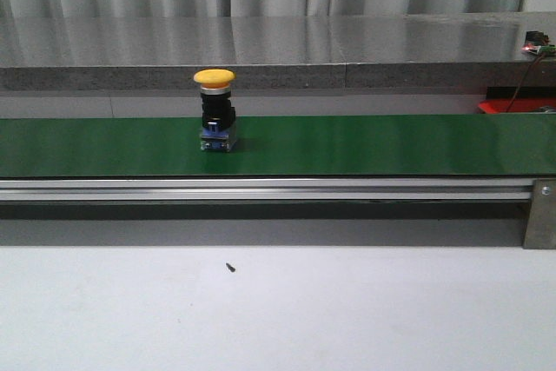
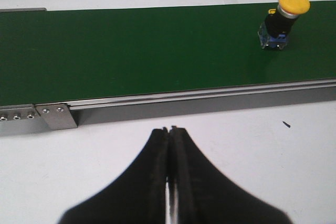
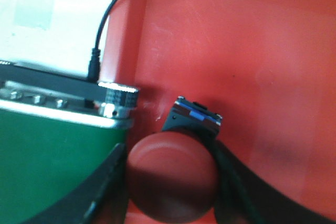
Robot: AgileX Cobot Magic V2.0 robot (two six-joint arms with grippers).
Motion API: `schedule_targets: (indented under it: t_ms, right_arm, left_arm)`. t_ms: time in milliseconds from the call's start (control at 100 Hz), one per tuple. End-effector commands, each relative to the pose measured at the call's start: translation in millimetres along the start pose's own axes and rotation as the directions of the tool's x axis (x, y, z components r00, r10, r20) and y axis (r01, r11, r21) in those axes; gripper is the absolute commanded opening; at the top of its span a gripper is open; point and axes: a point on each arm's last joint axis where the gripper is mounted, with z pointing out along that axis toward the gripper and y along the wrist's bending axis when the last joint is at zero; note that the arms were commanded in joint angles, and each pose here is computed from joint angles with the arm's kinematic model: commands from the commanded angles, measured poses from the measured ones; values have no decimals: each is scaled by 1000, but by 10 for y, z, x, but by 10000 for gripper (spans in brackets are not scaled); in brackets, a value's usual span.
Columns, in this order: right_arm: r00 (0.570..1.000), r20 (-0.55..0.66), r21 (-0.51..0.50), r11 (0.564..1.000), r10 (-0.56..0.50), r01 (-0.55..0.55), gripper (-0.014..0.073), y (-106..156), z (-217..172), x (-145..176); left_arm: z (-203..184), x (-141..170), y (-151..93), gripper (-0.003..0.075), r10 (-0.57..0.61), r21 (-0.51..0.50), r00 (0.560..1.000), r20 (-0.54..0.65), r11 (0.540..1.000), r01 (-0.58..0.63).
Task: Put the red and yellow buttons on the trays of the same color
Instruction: 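Carry the red button to the red tray and open the right gripper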
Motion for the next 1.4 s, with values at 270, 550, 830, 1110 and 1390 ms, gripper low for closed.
schedule_targets:
  t_ms: [270, 550, 830, 1110, 1390]
  right_arm:
    - [995, 95, 13, 999, 31, -32, 195, -165, 55, -138]
    - [994, 54, -58, 994, 93, -90, 197, -273, 126, -186]
    - [994, 59, -60, 995, 87, -84, 526, -281, 67, -235]
    - [993, 77, -65, 994, 91, -86, 542, -266, -34, -255]
    - [979, 180, -109, 991, 94, -75, 542, -66, -565, -340]
  left_arm:
    - [-50, -124, -17, -20, -18, 6, 996, 89, 1000, 18]
    - [-50, -124, -17, -20, -18, 6, 996, 89, 1000, 18]
    - [-50, -124, -17, -20, -18, 6, 996, 89, 1000, 18]
    - [-50, -124, -17, -20, -18, 6, 996, 89, 1000, 18]
    - [-50, -124, -17, -20, -18, 6, 996, 89, 1000, 18]
